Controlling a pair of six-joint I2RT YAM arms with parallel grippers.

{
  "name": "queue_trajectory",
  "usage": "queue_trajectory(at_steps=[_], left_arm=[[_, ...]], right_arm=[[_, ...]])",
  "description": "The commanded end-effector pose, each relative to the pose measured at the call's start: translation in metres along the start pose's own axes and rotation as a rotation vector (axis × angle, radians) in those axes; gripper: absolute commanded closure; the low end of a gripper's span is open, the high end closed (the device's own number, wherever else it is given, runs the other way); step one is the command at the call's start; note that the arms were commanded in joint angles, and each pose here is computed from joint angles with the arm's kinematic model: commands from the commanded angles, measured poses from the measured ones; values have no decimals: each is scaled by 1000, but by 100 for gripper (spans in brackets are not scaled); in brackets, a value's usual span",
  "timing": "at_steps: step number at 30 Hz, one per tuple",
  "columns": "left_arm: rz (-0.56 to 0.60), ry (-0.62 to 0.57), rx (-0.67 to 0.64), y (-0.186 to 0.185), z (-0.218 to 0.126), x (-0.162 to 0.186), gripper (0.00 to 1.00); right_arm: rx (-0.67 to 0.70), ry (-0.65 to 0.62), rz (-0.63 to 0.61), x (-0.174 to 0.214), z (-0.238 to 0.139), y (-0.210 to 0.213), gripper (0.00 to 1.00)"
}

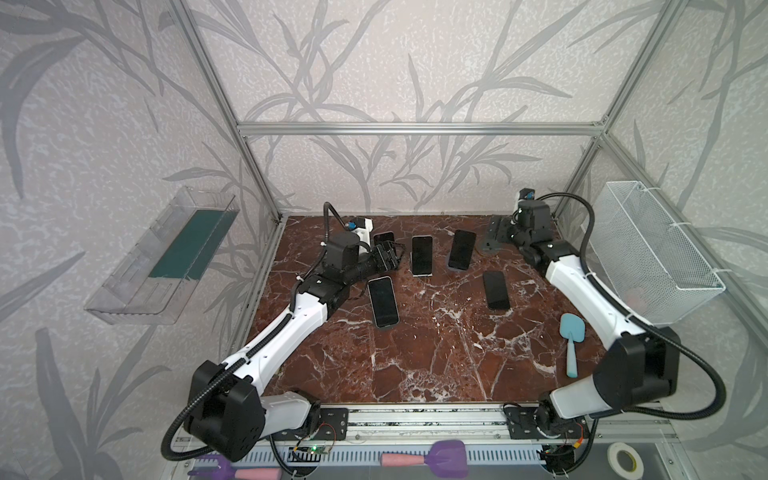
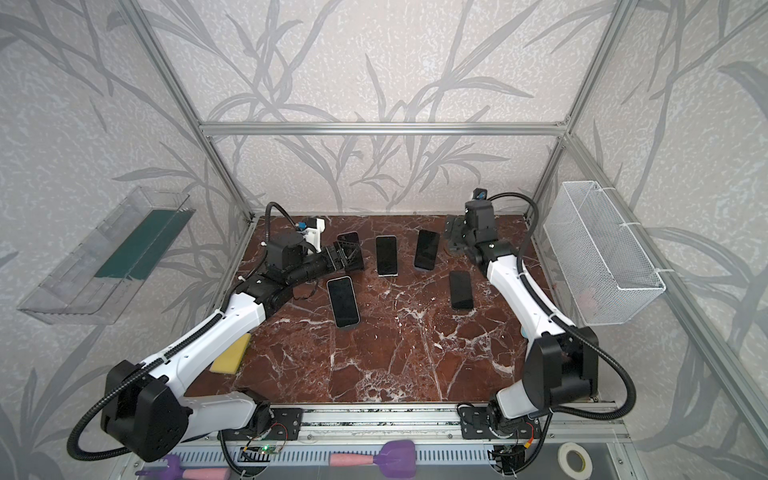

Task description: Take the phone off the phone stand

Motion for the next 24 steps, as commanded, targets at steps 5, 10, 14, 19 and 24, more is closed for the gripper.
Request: queue_trajectory(at_steps=[5, 10, 14, 19, 24], left_arm=[[-9, -72, 10, -10, -17, -8, 22], [-35, -77, 43, -13, -18, -8, 22], [-43, -74, 47, -13, -17, -8, 22], [-49, -73, 35, -11, -16, -6, 12], [-28, -72, -36, -2, -14, -3, 1]], right_arm=[[57, 42, -37, 80, -46, 4, 3], [39, 30, 3, 95, -61, -9, 1], [-64, 18, -29, 103, -71, -14, 1], [-59, -29, 32, 113, -71, -27, 1], [-146, 18, 30, 123, -72, -27, 7]])
Point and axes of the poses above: each gripper's point midway between its finger pads, its own z axis out along the fingers, its own y axis along the line the jaws close on, x = y × z, the point moved 9 cm from there along -z, back along the fingers, and after that the axes turned 14 degrees about z, right-handed, at the moved point
